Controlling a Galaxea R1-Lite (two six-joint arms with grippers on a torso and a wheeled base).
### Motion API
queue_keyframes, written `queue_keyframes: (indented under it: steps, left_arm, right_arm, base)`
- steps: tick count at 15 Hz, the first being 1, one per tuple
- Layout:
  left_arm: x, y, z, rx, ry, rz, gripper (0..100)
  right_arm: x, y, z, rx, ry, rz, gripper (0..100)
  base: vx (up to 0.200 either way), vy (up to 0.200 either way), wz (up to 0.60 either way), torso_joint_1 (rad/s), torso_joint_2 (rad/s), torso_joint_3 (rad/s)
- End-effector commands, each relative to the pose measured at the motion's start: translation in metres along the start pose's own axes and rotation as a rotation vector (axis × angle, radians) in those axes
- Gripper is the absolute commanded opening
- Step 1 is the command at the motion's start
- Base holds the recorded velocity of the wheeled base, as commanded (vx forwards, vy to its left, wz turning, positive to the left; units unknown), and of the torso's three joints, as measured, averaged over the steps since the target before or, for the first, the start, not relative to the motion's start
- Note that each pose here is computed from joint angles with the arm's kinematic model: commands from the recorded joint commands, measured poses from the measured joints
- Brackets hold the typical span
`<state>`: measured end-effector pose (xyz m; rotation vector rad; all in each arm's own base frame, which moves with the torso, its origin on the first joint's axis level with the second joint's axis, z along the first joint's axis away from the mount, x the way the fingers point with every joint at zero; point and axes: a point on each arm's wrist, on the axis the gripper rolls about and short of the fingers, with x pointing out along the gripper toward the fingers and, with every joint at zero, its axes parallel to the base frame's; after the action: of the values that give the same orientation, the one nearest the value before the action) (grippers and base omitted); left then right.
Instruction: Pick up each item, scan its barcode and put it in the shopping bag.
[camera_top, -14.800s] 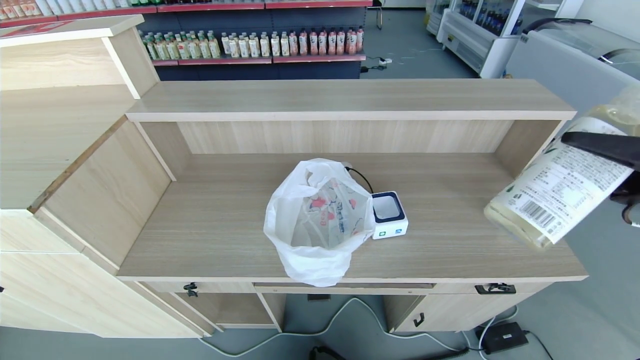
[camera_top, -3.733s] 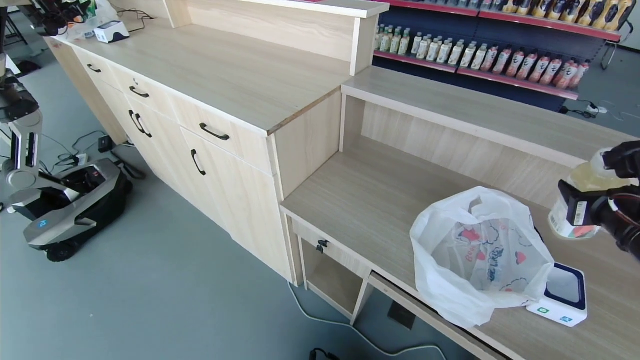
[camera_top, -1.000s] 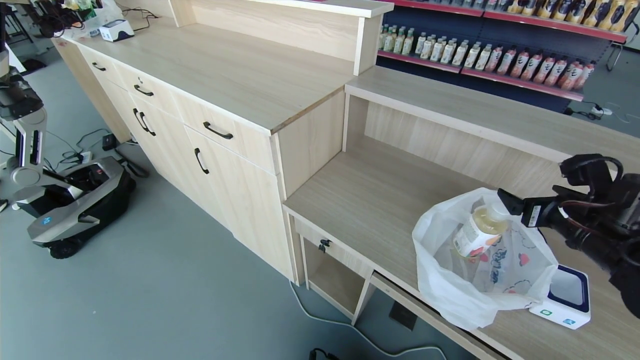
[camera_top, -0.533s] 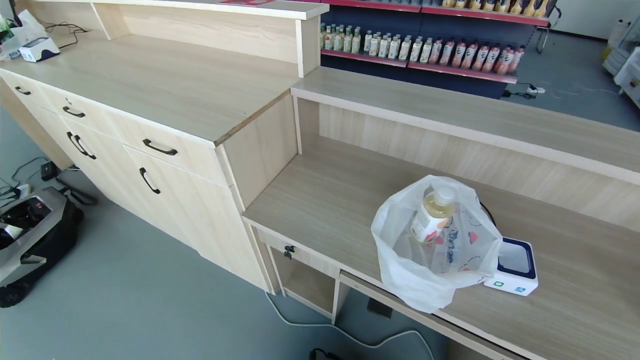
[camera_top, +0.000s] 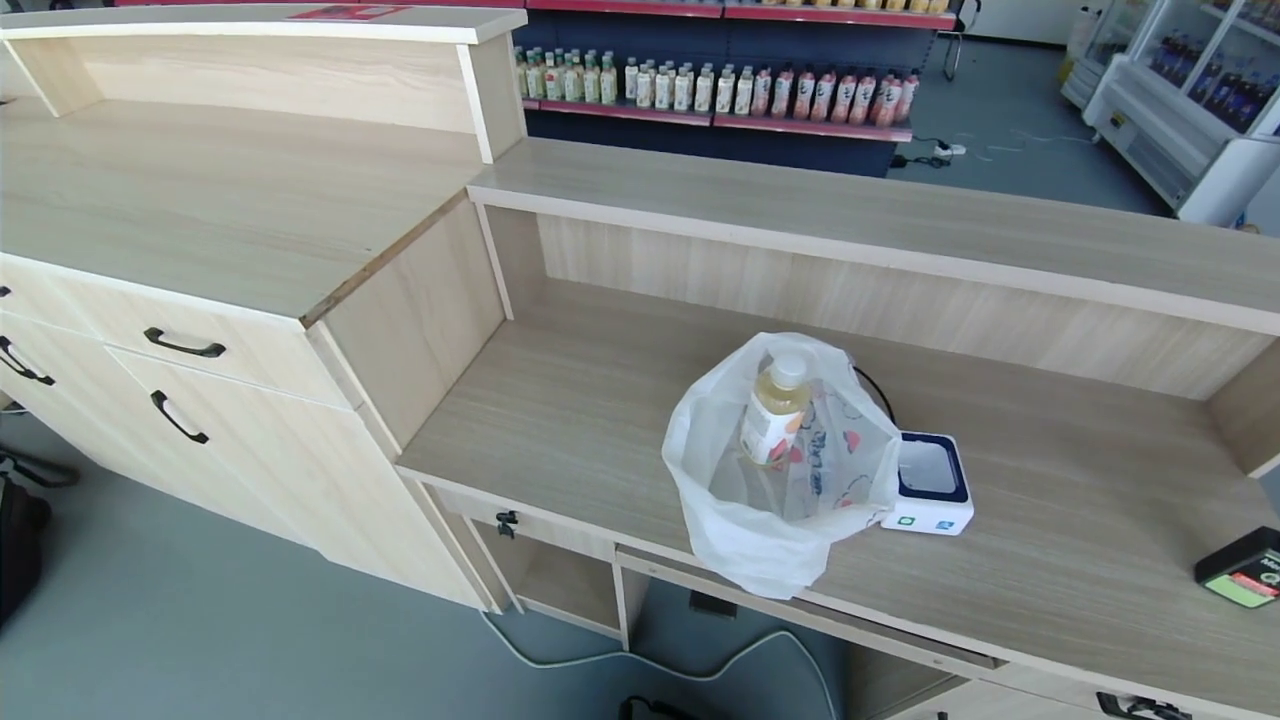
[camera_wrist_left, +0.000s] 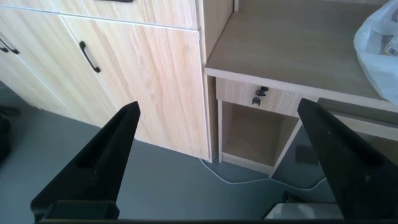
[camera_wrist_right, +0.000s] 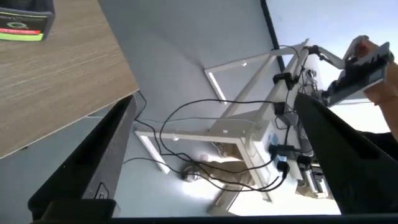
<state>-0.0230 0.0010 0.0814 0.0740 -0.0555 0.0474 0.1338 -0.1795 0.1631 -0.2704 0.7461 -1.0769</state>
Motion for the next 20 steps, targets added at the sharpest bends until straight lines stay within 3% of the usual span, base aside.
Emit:
queue_keyframes:
  steps: [1,8,11,15,20]
  left_arm:
    - [0.0,0.0,0.0,0.0,-0.001,0.001,100]
    - [0.0,0.0,0.0,0.0,-0.001,0.001,100]
    - [0.0,0.0,0.0,0.0,-0.001,0.001,100]
    - [0.0,0.0,0.0,0.0,-0.001,0.001,100]
    - [0.0,0.0,0.0,0.0,-0.001,0.001,100]
  right_arm:
    - [0.077,0.004,-0.014,-0.173,0.115,-0.02,100]
    - [0.116,0.02,-0.019,-0.227,0.118,0.022,100]
    - [0.126,0.024,-0.018,-0.218,0.065,0.106,100]
    - [0.132,0.035,-0.015,-0.204,-0.078,0.329,100]
    - [0.141,0.041,-0.011,-0.202,-0.128,0.32,100]
  base:
    - [0.0,0.0,0.0,0.0,0.0,0.0]
    - [0.0,0.0,0.0,0.0,0.0,0.0]
    - [0.0,0.0,0.0,0.0,0.0,0.0]
    - [0.0,0.0,0.0,0.0,0.0,0.0]
    - [0.0,0.0,0.0,0.0,0.0,0.0]
